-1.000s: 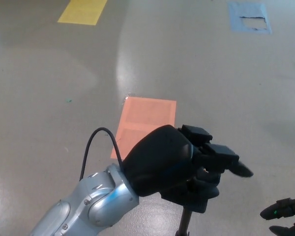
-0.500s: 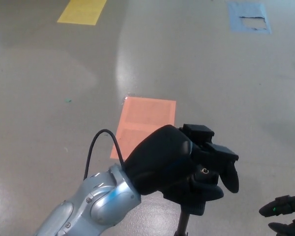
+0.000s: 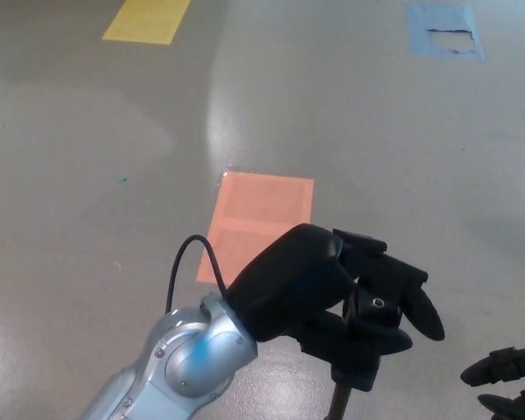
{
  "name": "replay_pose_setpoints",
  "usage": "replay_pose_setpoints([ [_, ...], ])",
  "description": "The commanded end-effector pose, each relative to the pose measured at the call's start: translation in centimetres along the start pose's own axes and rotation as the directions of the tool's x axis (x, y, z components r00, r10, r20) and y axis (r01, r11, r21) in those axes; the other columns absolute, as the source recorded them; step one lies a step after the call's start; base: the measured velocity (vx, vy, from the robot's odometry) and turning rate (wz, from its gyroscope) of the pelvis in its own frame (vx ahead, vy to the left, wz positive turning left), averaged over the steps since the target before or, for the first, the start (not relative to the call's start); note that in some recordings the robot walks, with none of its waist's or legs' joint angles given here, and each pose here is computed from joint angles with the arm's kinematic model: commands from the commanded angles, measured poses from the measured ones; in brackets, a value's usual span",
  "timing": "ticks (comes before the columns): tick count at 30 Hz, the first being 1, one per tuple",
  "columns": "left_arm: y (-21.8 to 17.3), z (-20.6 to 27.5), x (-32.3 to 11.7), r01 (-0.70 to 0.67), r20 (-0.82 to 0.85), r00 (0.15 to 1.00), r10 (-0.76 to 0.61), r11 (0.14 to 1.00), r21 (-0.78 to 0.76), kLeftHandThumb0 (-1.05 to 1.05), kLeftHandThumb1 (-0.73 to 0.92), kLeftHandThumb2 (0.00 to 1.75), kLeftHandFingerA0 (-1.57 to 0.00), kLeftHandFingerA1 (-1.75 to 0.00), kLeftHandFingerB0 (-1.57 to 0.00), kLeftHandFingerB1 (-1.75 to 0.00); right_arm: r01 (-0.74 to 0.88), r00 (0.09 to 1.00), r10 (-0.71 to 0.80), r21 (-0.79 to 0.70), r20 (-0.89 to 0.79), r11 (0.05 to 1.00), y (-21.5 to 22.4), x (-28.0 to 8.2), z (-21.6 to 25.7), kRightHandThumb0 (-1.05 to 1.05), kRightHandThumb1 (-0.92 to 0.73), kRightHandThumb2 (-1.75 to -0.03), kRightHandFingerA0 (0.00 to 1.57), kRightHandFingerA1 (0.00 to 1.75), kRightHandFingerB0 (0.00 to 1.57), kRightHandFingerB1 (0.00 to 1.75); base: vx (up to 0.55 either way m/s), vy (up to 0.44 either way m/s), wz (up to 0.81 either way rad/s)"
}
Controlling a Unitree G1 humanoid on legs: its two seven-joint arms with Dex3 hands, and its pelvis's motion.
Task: The robot uses its left hand to grab the top of a phone stand kept on the floor and rotates it anti-clockwise
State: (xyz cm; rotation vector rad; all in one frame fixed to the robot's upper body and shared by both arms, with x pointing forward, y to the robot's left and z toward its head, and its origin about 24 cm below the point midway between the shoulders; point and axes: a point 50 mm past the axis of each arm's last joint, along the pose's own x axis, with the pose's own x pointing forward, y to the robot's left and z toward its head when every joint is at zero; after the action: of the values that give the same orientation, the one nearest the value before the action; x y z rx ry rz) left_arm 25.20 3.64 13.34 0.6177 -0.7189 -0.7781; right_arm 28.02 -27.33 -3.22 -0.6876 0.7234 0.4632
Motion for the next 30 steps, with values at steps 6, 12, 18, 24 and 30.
replay_pose_setpoints([
  [6,-0.1,-2.4,-0.5,-0.044,-0.227,0.963,-0.147,0.743,-0.668,-0.21,0.72,0.64,-1.19,-0.75,-0.98,-0.60,0.040,0.999,-0.040,-0.020,0.008,0.999,-1.3,-0.3,0.6,-0.58,-0.73,-0.63,0.52,0.42,0.33,0.35,0.00,0.000,0.00],
  [12,0.2,-3.0,-0.4,-0.066,-0.266,0.945,-0.189,0.686,-0.724,-0.21,0.71,0.62,-1.21,-0.73,-0.99,-0.60,0.047,0.999,-0.046,-0.024,0.015,0.999,-1.5,-0.3,1.1,-0.48,-0.75,-0.62,0.51,0.41,0.38,0.36,0.00,0.000,0.00],
  [18,0.4,-3.3,-0.3,-0.086,-0.279,0.933,-0.227,0.612,-0.786,-0.19,0.70,0.62,-1.21,-0.73,-1.00,-0.60,0.047,0.998,-0.046,-0.020,0.034,0.999,-1.7,-0.3,1.4,-0.51,-0.74,-0.62,0.49,0.41,0.38,0.36,0.00,0.000,0.00],
  [24,0.5,-4.0,-0.2,-0.126,-0.308,0.915,-0.260,0.540,-0.832,-0.22,0.68,0.62,-1.25,-0.69,-1.01,-0.60,0.048,0.998,-0.047,-0.032,0.030,0.998,-1.9,-0.3,1.5,-0.55,-0.77,-0.62,0.52,0.41,0.38,0.35,0.00,0.000,0.00],
  [30,0.6,-4.6,-0.3,-0.200,-0.366,0.883,-0.293,0.471,-0.859,-0.22,0.68,0.62,-1.22,-0.72,-0.99,-0.61,0.046,0.999,-0.046,-0.023,0.021,0.999,-1.9,-0.3,1.5,-0.53,-0.77,-0.61,0.53,0.41,0.39,0.35,0.00,0.000,0.00],
])
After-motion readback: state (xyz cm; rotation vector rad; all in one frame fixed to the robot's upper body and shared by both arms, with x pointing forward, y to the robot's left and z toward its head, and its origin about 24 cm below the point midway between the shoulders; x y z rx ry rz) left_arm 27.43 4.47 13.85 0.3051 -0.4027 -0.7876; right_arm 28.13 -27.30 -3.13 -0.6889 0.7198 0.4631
